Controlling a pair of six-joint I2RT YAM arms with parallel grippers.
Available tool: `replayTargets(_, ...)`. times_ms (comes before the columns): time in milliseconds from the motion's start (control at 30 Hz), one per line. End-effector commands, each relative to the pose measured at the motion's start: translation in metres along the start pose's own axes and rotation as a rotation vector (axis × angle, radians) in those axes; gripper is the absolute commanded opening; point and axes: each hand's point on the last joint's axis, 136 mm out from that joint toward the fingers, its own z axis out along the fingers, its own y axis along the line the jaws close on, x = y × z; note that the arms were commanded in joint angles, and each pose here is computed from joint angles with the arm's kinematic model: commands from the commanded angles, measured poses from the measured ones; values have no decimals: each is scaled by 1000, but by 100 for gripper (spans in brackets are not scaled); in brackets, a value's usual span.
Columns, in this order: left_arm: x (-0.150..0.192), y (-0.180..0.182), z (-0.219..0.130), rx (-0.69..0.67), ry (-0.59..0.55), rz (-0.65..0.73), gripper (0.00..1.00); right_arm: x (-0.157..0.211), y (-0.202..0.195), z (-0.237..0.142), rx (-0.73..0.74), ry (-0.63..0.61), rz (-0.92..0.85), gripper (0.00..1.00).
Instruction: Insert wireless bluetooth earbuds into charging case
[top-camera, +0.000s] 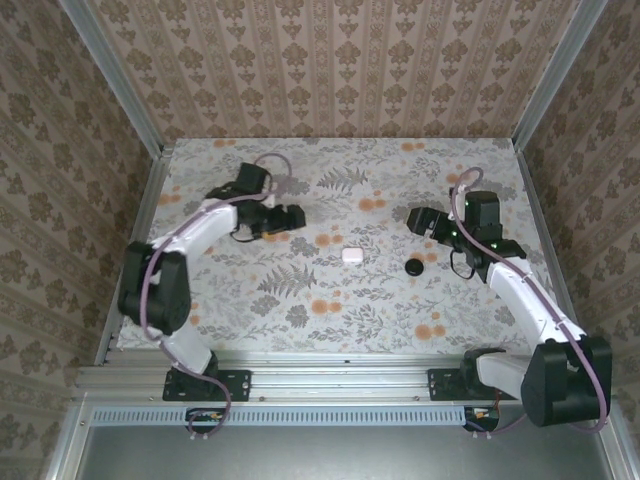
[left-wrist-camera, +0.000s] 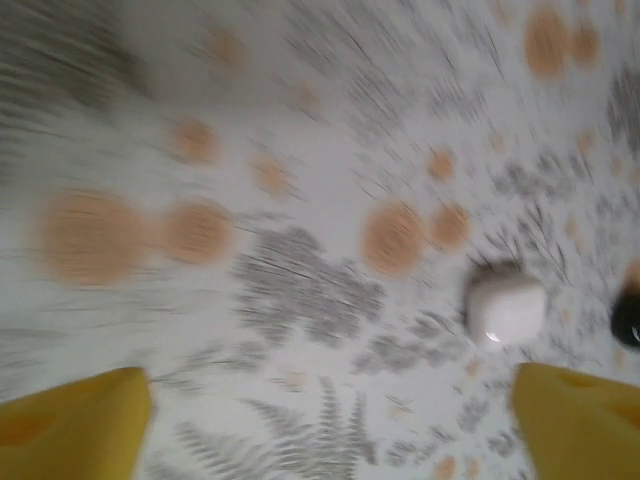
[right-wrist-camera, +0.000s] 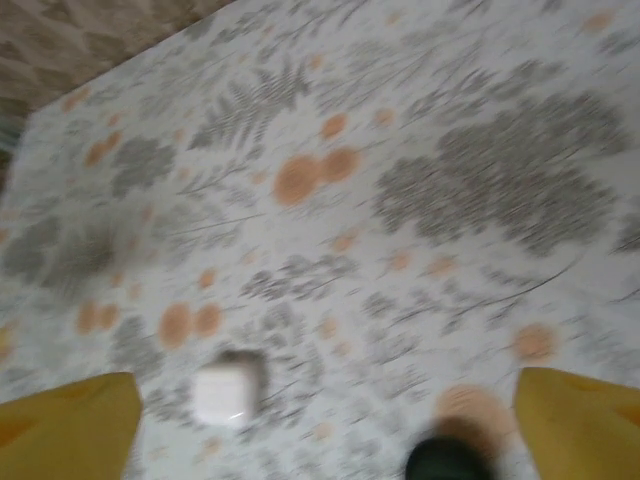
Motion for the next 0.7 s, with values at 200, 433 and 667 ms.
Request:
replayTargets(200,-46,143,-106,-582,-548,54,100,-25,-88,2,349,-281,-203,100)
replayTargets(433,-16,214,-98,-696,-701,4,100,-13,-94,26,299,-339,-306,100)
replayTargets(667,-26,207,-92,-655,-897,140,100,-11,-77,53,181,-354,-355,100)
